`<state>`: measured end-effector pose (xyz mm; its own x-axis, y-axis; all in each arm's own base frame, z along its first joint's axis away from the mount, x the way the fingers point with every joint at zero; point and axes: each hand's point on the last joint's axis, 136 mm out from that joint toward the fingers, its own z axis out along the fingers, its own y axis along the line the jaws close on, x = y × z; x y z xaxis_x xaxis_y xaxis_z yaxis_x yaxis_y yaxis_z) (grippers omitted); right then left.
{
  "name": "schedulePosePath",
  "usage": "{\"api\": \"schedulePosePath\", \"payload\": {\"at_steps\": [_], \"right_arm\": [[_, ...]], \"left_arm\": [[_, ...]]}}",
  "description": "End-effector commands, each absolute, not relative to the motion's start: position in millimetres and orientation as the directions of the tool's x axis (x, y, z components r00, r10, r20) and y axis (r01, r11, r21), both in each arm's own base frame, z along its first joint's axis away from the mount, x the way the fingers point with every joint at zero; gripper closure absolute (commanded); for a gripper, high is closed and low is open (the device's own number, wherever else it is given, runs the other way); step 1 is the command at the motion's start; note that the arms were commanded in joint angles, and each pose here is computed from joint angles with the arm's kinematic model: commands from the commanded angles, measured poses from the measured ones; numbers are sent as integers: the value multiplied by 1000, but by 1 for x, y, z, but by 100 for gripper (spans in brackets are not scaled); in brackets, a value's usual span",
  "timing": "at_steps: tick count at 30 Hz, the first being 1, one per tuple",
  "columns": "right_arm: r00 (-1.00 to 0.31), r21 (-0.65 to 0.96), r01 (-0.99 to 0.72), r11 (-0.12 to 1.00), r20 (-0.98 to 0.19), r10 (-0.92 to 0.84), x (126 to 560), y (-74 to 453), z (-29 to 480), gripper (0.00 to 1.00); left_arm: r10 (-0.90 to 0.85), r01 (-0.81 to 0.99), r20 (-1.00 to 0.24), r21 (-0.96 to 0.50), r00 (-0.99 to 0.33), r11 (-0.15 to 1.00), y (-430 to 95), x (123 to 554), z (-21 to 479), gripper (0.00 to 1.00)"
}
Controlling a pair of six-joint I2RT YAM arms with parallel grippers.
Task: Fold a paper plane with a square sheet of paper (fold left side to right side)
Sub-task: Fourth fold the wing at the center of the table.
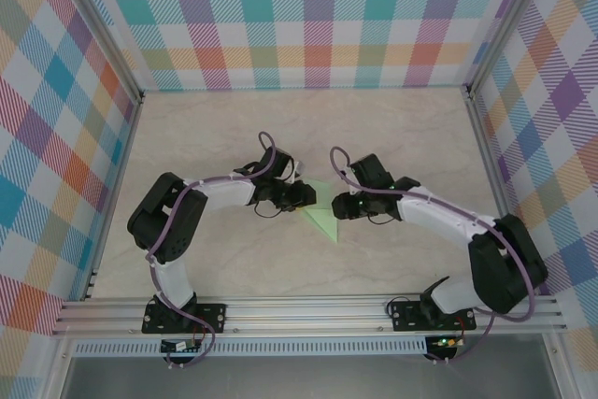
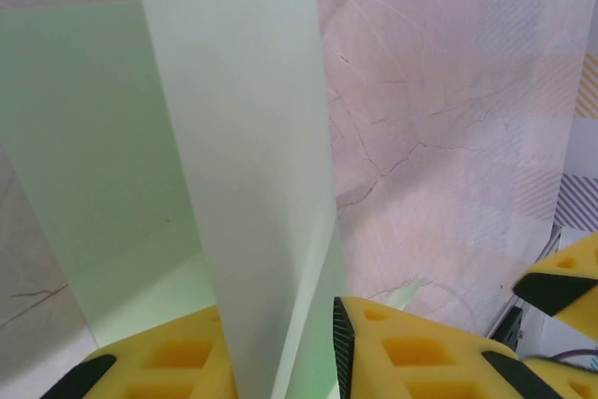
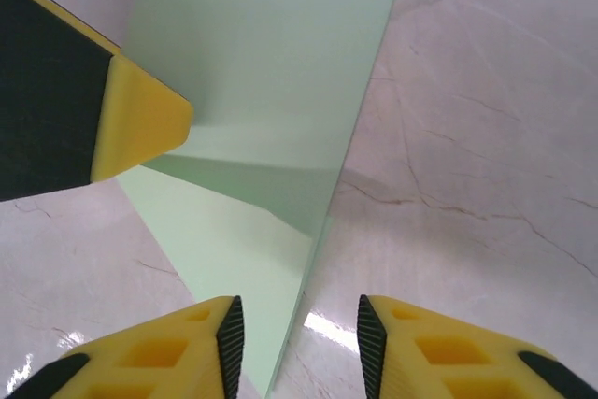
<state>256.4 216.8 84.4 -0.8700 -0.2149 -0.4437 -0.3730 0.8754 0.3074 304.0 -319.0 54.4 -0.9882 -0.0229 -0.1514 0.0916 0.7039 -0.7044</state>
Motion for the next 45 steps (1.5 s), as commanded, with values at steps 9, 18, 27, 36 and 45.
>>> {"api": "schedulePosePath", "payload": {"at_steps": [9, 18, 27, 36, 45], "right_arm": [[-742, 141, -491, 860, -585, -328, 218, 250, 85, 55], [-697, -23, -487, 873, -593, -404, 233, 268, 67, 54], [-696, -57, -489, 870, -576, -429, 233, 266, 53, 55], [-694, -93, -489, 867, -561, -451, 234, 268, 40, 55], [-707, -135, -457, 879, -544, -451, 235, 257, 35, 69]], "left_arm": [[-33, 90, -156, -716, -987, 692, -326, 305, 70, 70], [-63, 46, -125, -713, -990, 700, -327, 309, 73, 70], [-67, 28, -105, -711, -992, 702, -330, 312, 72, 70], [-74, 17, -98, -710, -992, 704, -333, 316, 72, 70], [-77, 21, -107, -702, -991, 712, -329, 318, 75, 69]]}}
